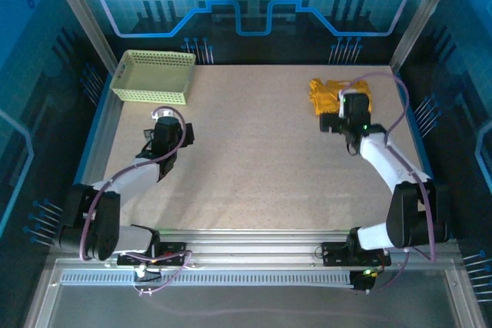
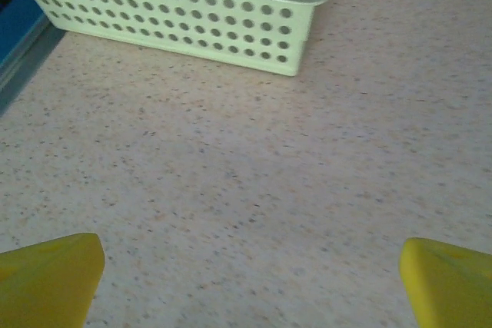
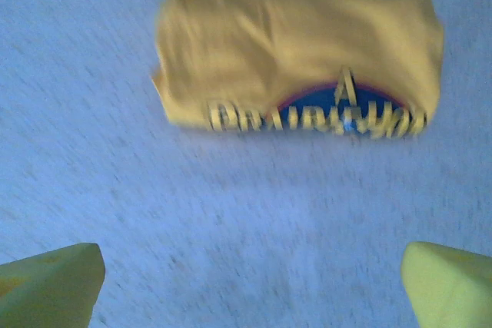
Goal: Fold the inside-out t-shirt
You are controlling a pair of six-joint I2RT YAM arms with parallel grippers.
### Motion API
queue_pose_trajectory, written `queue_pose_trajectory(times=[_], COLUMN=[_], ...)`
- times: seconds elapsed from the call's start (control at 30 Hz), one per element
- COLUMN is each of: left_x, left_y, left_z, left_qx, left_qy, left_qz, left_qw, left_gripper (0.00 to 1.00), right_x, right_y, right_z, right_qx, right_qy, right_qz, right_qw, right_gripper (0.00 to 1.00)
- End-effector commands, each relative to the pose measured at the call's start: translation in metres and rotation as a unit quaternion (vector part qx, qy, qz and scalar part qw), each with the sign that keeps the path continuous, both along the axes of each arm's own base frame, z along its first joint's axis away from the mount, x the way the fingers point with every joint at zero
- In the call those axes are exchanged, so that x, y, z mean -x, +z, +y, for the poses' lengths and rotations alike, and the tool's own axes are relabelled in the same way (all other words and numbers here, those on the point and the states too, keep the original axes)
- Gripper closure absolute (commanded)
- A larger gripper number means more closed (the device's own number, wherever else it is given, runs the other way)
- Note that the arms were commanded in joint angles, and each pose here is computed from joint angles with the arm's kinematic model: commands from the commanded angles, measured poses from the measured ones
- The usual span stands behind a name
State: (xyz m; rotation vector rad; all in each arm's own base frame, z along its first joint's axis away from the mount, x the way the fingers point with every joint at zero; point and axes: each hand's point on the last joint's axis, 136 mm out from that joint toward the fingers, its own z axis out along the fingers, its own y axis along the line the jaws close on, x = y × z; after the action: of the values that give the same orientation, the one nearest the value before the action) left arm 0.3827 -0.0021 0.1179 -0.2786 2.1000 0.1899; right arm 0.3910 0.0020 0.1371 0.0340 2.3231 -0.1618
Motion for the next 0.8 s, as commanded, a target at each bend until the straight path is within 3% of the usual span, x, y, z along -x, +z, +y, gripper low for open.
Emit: queue_pose_trajectory(times=[0.0, 0.13, 0.3, 0.37, 0.6, 0.77], left_x=[-0.011, -0.013, -0.013, -0.008, -0.010, -0.011], left_y=[-0.011, -0.004, -0.004, -0.010, -0.019, -0.020], left_z=[-0.004, -0.008, -0.009, -0.002, -0.005, -0.003], left_qx=[-0.028, -0.041, -0.043, -0.011, 0.002, 0.001], left_qy=[-0.039, -0.069, -0.098, -0.094, -0.112, -0.108], left_qz=[-0.019, -0.067, -0.122, -0.122, -0.125, -0.124], left_qw=[0.999, 0.995, 0.987, 0.988, 0.986, 0.986], left_gripper=[0.01, 0.01, 0.01, 0.01, 0.01, 0.01], right_x=[-0.005, 0.001, -0.001, -0.001, 0.000, 0.002], right_y=[0.005, -0.021, -0.020, -0.023, -0.023, -0.030], right_z=[-0.010, -0.012, -0.002, 0.005, 0.030, 0.032], right_qx=[0.033, 0.046, 0.033, 0.024, -0.024, -0.026], right_qy=[-0.022, -0.009, 0.025, 0.043, 0.115, 0.121], right_qz=[-0.092, -0.086, -0.127, -0.131, -0.188, -0.194], right_qw=[0.995, 0.995, 0.991, 0.990, 0.975, 0.973], right_gripper=[0.00, 0.00, 0.00, 0.00, 0.00, 0.00])
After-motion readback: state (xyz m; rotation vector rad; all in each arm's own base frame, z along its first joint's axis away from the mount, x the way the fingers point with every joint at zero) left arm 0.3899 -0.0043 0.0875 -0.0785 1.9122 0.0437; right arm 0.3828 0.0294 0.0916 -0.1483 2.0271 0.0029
